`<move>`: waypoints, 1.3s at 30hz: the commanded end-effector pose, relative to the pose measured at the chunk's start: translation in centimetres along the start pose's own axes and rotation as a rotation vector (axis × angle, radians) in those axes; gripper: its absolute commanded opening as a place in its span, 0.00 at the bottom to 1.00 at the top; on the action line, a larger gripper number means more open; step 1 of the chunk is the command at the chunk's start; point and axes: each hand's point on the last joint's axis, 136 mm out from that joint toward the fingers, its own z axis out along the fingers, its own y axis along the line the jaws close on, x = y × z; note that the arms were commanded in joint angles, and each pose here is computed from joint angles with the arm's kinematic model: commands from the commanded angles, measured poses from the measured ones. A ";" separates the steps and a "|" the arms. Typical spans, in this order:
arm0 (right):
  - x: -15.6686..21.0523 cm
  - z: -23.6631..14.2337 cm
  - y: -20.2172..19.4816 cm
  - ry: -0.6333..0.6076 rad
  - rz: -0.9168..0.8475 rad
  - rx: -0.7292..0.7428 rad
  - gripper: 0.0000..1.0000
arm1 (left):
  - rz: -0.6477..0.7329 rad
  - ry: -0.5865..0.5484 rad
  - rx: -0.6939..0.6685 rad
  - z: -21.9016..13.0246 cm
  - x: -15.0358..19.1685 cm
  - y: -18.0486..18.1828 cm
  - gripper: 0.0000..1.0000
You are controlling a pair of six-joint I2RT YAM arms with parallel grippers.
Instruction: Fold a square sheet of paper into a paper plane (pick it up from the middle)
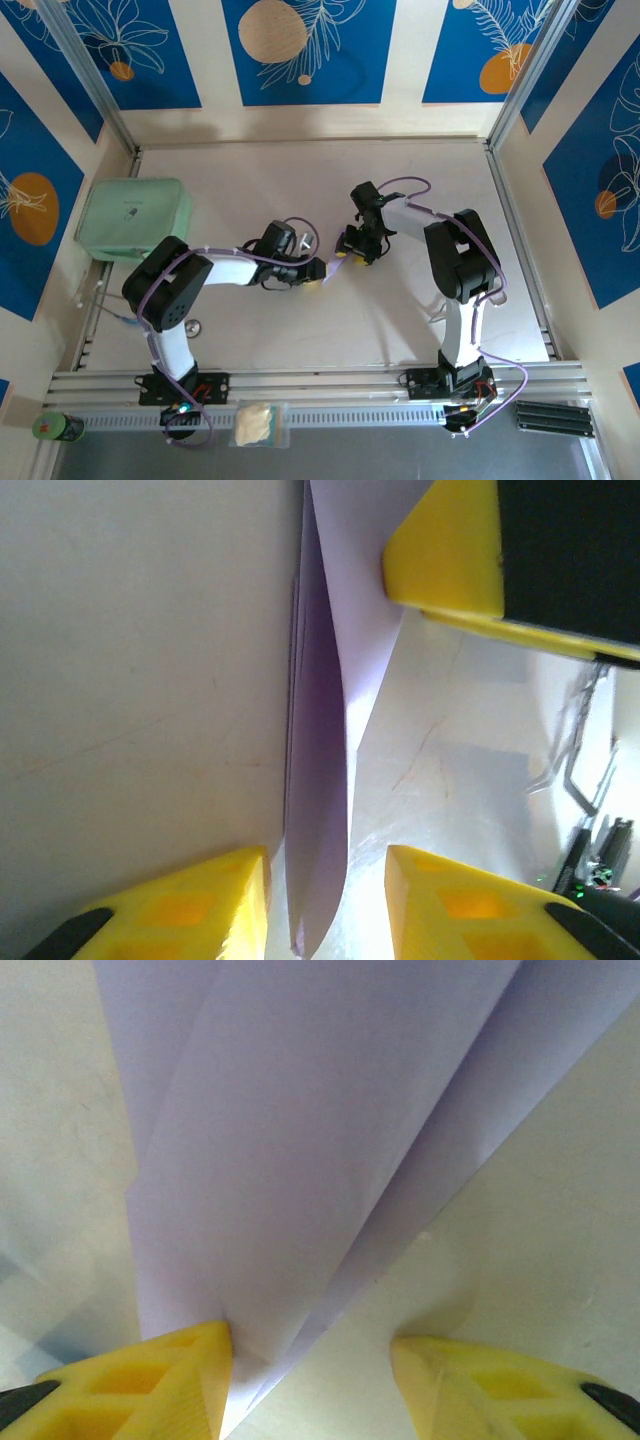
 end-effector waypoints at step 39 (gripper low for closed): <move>2.1 5.9 -6.7 0.097 0.085 0.235 0.48 | 0.072 -0.061 0.060 1.2 -2.5 -5.2 0.16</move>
